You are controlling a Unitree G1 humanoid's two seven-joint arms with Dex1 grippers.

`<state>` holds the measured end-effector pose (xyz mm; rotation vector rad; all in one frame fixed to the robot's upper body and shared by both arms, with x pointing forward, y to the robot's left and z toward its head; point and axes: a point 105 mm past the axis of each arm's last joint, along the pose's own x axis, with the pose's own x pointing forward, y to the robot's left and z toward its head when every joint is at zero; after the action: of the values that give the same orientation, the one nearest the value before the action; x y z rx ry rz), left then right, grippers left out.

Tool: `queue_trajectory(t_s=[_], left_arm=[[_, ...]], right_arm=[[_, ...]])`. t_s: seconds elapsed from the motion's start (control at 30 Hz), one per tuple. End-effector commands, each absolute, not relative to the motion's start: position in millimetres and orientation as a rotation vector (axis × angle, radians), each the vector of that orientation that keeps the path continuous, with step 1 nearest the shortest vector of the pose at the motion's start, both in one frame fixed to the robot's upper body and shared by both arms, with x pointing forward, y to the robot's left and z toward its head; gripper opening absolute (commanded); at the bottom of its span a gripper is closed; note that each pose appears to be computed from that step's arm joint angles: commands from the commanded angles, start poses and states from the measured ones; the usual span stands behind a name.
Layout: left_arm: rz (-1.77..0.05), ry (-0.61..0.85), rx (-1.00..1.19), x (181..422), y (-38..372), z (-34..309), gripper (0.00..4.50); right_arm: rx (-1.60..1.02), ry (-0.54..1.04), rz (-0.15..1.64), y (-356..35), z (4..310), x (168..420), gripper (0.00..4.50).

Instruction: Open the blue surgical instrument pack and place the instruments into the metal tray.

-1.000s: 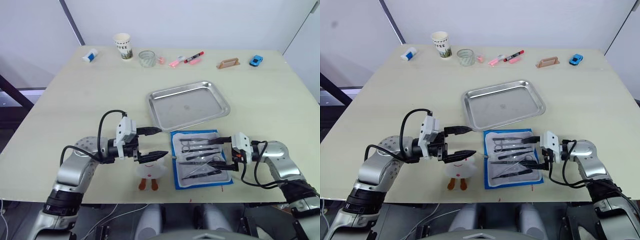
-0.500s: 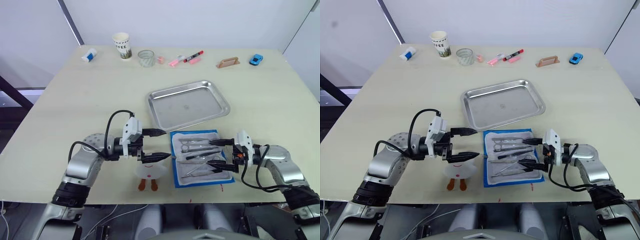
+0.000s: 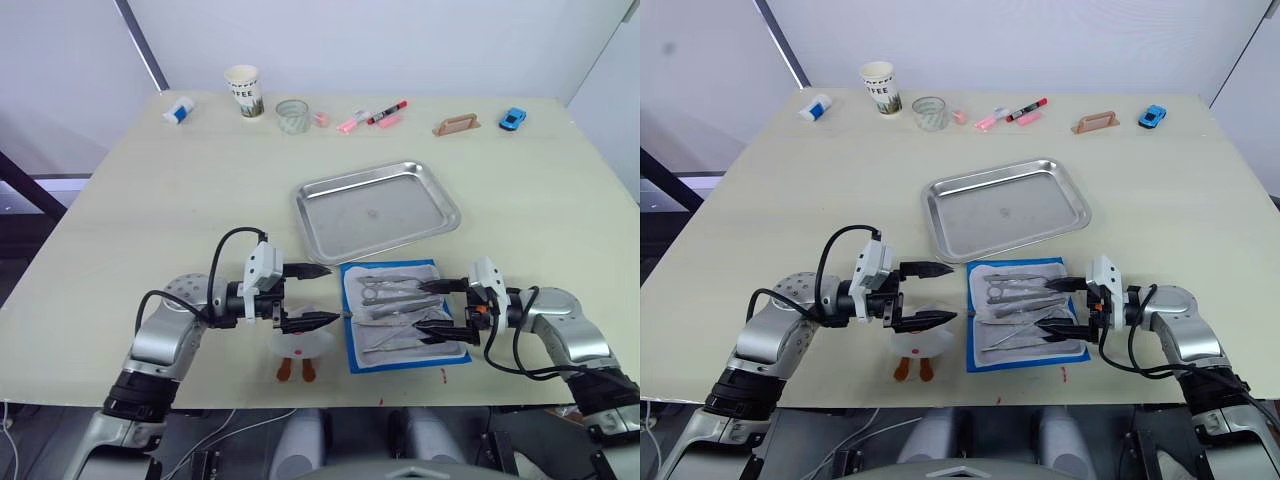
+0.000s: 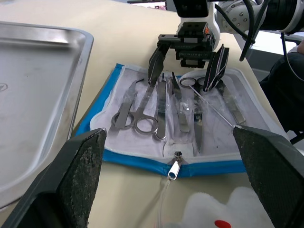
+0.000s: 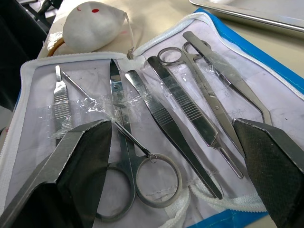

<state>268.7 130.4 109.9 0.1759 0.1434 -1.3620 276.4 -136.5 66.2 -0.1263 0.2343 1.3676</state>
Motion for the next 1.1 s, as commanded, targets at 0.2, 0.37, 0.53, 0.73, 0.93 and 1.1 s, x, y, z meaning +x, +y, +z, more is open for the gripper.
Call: queue_trajectory(t_s=[0.2,0.37,0.53,0.73,0.93,1.1], left_arm=[[-1.372,0.100,0.201,271,132,119,4.50],[-1.378,0.099,0.205,271,133,119,4.50],[-1.386,0.102,0.210,273,134,121,4.50],[-1.405,0.118,0.217,279,129,121,4.50],[-1.463,0.119,0.226,286,117,117,4.50],[-1.494,0.114,0.256,292,111,113,4.50]], right_arm=[[-0.246,0.200,1.390,-143,67,272,4.43],[-0.250,0.192,1.376,-151,69,275,4.43],[-0.246,0.182,1.387,-152,71,274,4.43],[-0.254,0.195,1.382,-152,61,278,4.43],[-0.196,0.154,1.424,-148,57,277,4.43],[-0.187,0.162,1.457,-150,50,273,4.43]])
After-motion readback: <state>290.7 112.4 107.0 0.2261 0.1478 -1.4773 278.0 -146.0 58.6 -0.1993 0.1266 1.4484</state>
